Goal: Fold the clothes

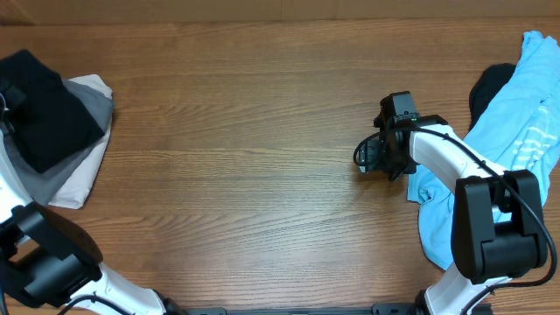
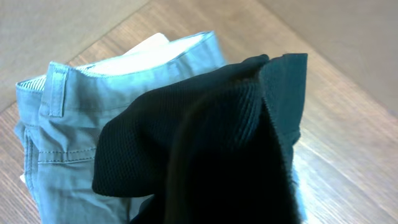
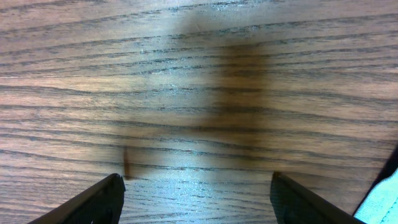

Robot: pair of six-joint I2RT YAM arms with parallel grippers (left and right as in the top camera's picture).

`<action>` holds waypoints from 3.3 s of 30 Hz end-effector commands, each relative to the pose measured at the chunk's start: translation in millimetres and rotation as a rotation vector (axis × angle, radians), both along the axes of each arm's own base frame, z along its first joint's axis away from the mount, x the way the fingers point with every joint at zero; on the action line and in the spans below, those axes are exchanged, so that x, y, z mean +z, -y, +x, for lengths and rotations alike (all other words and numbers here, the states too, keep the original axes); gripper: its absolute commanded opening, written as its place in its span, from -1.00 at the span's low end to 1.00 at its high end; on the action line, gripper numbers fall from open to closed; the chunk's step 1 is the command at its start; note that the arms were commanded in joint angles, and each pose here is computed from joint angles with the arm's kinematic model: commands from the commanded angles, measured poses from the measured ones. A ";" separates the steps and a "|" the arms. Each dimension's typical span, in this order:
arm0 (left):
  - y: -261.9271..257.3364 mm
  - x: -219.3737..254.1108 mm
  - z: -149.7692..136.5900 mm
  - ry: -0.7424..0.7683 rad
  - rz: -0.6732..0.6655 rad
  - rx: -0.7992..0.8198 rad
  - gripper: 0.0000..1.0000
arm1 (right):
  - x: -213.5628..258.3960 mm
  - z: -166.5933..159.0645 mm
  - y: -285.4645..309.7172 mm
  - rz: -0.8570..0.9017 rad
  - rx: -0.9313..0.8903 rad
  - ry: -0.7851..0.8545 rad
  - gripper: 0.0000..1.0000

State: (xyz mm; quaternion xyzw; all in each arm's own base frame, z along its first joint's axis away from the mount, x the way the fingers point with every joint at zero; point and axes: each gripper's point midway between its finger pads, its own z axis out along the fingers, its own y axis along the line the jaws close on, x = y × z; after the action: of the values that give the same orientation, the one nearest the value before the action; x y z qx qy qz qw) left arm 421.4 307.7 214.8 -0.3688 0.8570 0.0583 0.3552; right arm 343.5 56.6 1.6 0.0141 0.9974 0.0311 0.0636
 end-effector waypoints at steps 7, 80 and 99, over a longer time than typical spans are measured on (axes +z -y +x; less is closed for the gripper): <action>-60.6 -35.6 -29.1 -0.153 0.143 0.297 0.00 | -5.5 -7.9 2.7 0.002 -0.011 -0.034 0.58; 330.3 34.0 -192.0 0.127 0.050 -0.704 0.99 | 232.0 -99.7 23.1 0.123 -0.052 0.884 1.00; 330.1 27.9 -194.7 0.096 0.041 -0.705 0.99 | 241.3 -129.6 37.4 0.056 -0.045 1.006 1.00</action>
State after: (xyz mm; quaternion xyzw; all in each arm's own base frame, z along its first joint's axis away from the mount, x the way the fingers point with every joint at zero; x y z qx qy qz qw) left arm 227.6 -23.1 247.3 -0.0524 0.9096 -0.0730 0.4057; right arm 220.0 28.3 238.6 0.0278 0.8605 0.0852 0.5015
